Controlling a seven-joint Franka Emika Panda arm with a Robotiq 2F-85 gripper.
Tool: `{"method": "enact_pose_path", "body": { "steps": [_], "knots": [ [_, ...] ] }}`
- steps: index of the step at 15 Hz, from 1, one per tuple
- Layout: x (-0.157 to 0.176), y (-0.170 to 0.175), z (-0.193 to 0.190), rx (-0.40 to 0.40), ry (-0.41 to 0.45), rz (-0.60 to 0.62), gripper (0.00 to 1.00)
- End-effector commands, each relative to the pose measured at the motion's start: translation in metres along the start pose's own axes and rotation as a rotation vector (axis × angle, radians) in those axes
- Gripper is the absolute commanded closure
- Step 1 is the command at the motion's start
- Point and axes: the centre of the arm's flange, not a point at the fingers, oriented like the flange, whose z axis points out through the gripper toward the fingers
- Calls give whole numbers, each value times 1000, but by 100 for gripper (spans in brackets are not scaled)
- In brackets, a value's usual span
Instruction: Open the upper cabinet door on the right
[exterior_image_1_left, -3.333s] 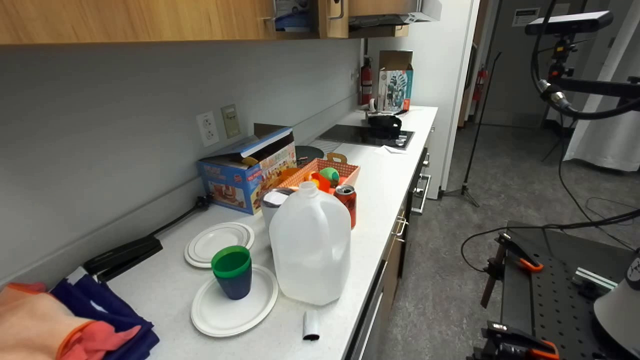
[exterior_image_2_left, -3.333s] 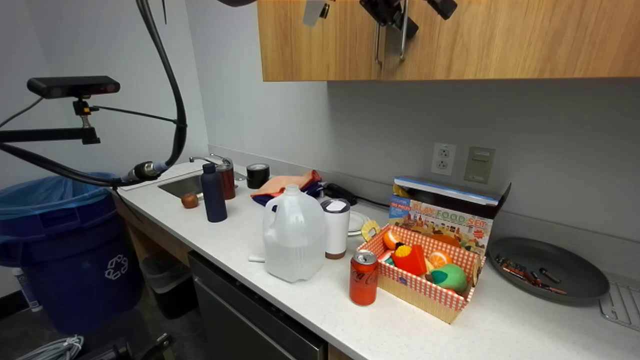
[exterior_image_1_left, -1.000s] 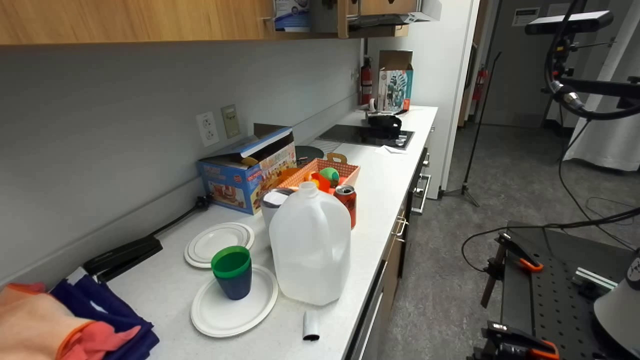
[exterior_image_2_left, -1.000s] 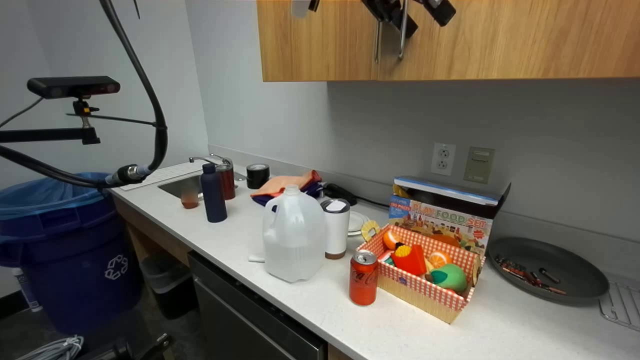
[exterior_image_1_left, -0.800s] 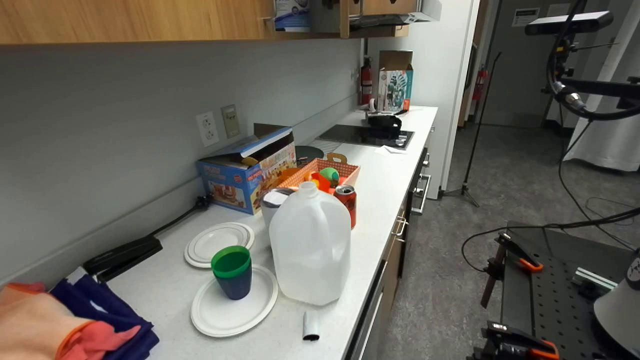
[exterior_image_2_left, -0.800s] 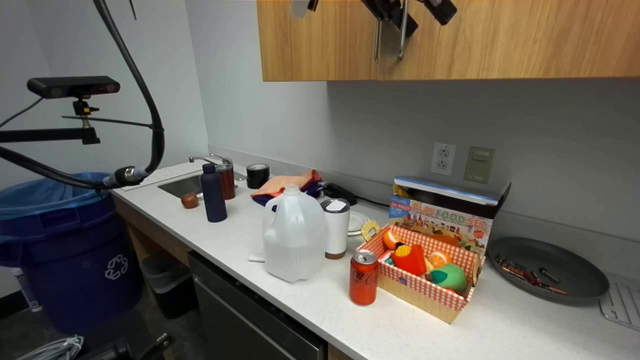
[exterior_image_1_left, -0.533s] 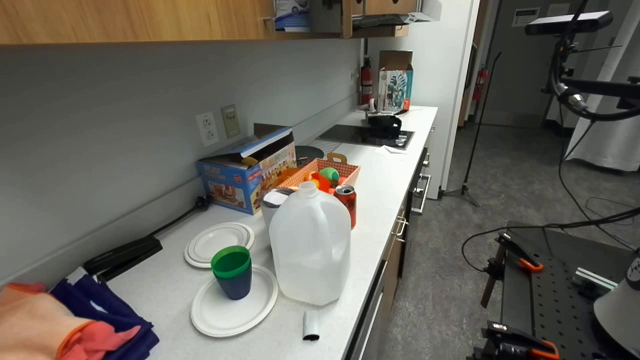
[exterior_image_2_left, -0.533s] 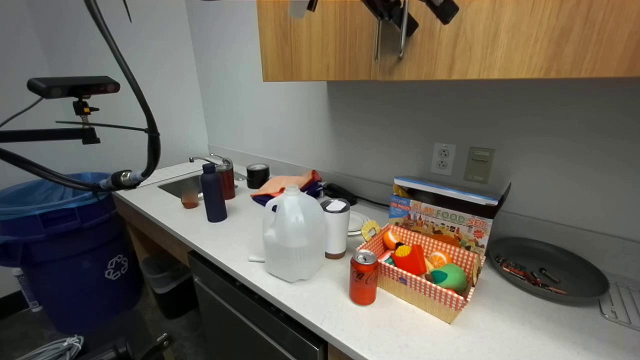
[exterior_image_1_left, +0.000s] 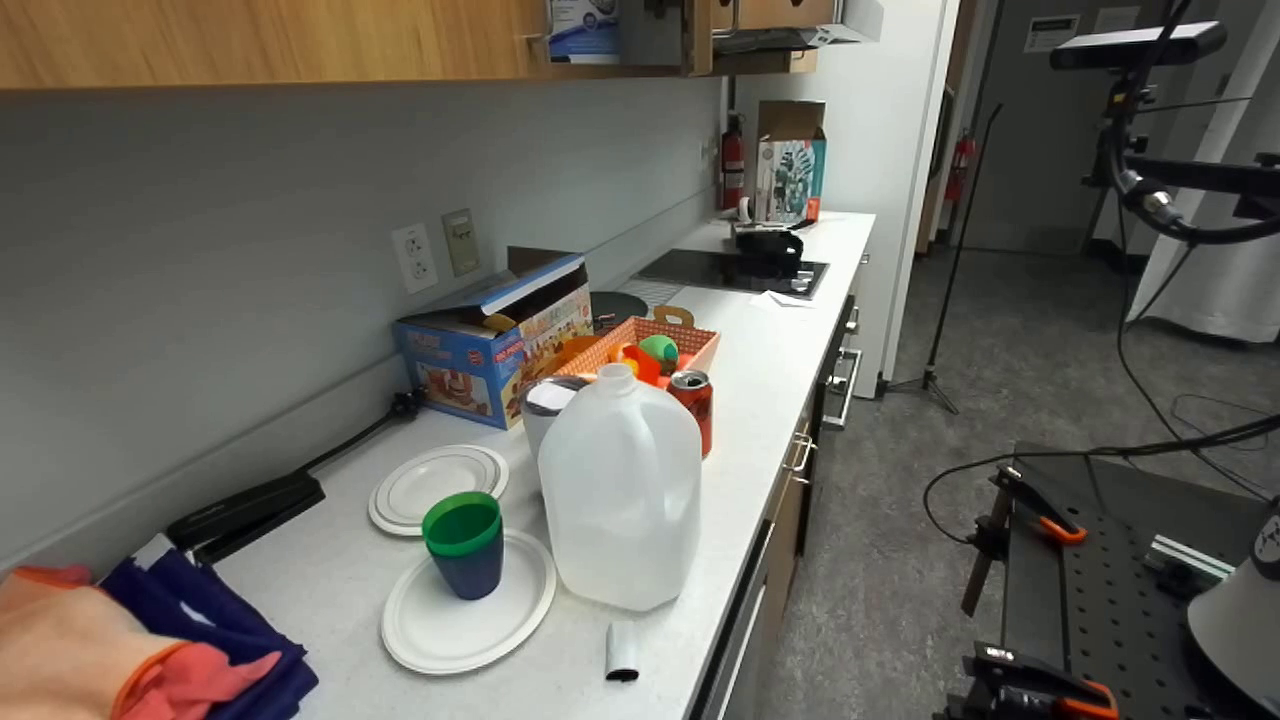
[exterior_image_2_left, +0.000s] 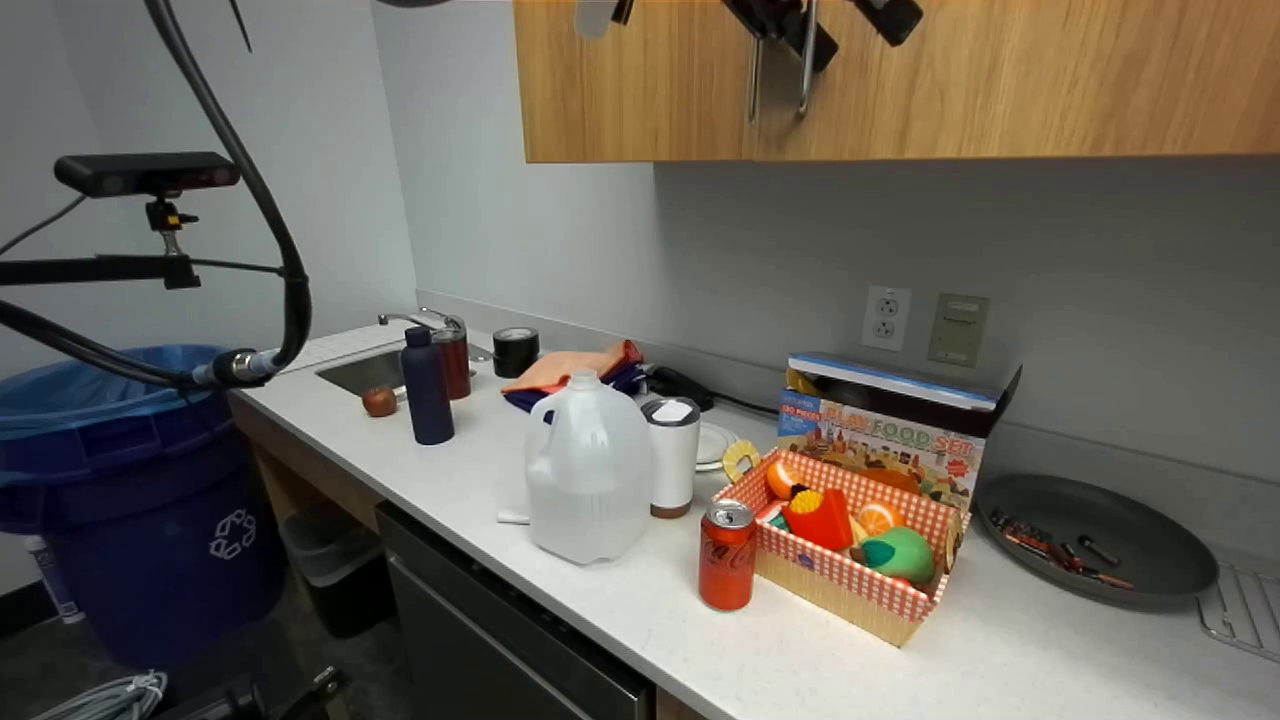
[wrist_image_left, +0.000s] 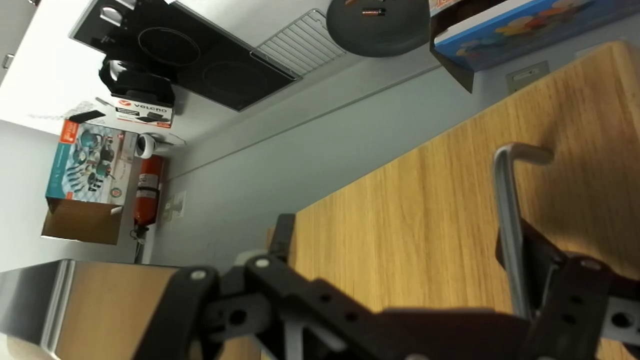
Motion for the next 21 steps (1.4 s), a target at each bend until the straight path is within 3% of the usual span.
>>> {"method": "enact_pose_path", "body": {
  "steps": [1, 4, 7, 10, 13, 18, 21],
  "knots": [
    [46, 57, -17, -127, 75, 36, 0],
    [47, 57, -18, -138, 33, 52, 0],
    [46, 58, -18, -133, 57, 39, 0],
    [47, 57, -18, -135, 27, 57, 0],
    [50, 58, -19, -103, -37, 110, 0],
    [61, 72, -26, -61, -215, 170, 0],
    [69, 86, -28, -90, -251, 192, 0]
  ]
}}
